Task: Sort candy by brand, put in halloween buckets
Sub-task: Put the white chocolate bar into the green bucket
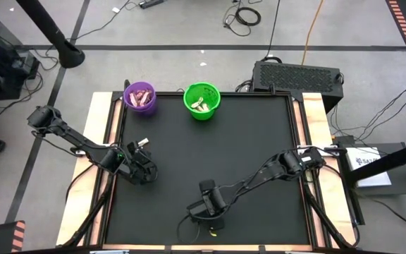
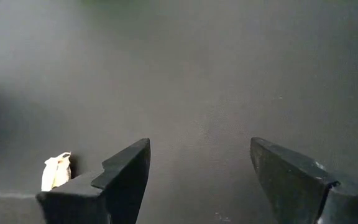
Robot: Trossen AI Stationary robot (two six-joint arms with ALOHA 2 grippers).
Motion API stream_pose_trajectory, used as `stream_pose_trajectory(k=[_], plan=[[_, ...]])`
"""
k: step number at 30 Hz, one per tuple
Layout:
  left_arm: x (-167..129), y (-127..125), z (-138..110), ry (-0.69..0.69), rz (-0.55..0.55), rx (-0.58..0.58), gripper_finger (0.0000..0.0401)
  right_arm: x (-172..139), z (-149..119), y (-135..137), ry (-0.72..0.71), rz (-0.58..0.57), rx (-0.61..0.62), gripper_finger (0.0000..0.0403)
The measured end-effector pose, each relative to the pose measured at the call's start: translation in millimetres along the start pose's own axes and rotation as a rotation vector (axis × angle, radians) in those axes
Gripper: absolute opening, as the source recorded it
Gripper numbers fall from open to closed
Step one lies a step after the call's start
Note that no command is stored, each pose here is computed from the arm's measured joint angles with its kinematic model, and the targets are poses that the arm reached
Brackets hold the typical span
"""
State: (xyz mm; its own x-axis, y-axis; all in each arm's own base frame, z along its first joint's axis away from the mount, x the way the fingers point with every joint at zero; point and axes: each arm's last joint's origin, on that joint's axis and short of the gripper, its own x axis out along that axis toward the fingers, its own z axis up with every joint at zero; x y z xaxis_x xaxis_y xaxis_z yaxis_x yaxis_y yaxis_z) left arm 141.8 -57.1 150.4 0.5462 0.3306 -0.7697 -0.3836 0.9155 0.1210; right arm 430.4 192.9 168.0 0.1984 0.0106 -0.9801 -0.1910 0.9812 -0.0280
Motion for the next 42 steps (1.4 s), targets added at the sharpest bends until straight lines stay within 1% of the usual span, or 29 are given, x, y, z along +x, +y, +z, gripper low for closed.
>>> stream_pose_trajectory(k=[3, 5, 8, 11, 14, 19, 21, 22, 25, 29, 33, 36, 39, 42], plan=[[0.0, 0.0, 0.0, 0.000, 0.000, 0.000, 0.0283, 5.7, -3.1, -1.7, 0.016, -0.005, -0.018, 0.0231], [0.0, 0.0, 0.0, 0.000, 0.000, 0.000, 0.0283, 9.0, -2.8, -2.0, 0.001, -0.005, -0.027, 0.0226], [0.0, 0.0, 0.0, 0.000, 0.000, 0.000, 0.0283, 9.5, -2.2, -3.0, -0.005, -0.005, -0.038, 0.0211], [0.0, 0.0, 0.1, -0.001, 0.000, -0.001, 0.0283, 9.2, -0.4, -3.0, -0.022, -0.002, -0.041, 0.0188], [0.0, 0.0, 0.1, -0.001, 0.000, -0.001, 0.0283, 9.2, 0.5, -2.8, -0.031, 0.000, -0.048, 0.0150], [0.0, 0.0, 0.0, 0.000, 0.000, 0.000, 0.0283, 9.2, 0.5, -2.7, -0.030, 0.009, -0.071, 0.0060], [0.0, 0.0, 0.0, 0.000, 0.000, 0.000, 0.0283, 9.2, 0.5, -2.5, -0.024, 0.044, -0.082, 0.0021], [0.0, 0.0, 0.0, 0.000, 0.000, 0.000, 0.0283, 9.3, 0.6, -3.3, -0.021, 0.057, -0.090, 0.0011], [0.0, 0.1, 0.0, 0.000, 0.000, 0.002, 0.0283, 6.2, -0.4, -5.6, -0.010, 0.066, -0.101, 0.0008], [-0.1, 0.1, -1.1, 0.020, -0.011, 0.007, 0.0283, -6.4, -0.5, -16.6, -0.010, 0.063, -0.098, 0.0002], [-0.8, -1.3, -1.7, 0.023, -0.027, 0.010, 0.0283, -24.0, -4.6, -35.7, 0.016, -0.033, -0.105, 0.0001], [-2.5, -3.7, -3.5, 0.027, -0.046, 0.019, 0.0283, -43.8, -5.1, -58.2, -0.005, -0.164, -0.125, 0.0001], [-4.2, -6.5, -5.6, 0.042, -0.079, 0.026, 0.0283, -68.6, -2.2, -92.3, -0.072, -0.336, -0.114, 0.0001], [-6.0, -8.7, -7.3, 0.047, -0.097, 0.023, 0.0283, -89.0, 0.7, -136.4, -0.140, -0.508, -0.033, 0.0001]])
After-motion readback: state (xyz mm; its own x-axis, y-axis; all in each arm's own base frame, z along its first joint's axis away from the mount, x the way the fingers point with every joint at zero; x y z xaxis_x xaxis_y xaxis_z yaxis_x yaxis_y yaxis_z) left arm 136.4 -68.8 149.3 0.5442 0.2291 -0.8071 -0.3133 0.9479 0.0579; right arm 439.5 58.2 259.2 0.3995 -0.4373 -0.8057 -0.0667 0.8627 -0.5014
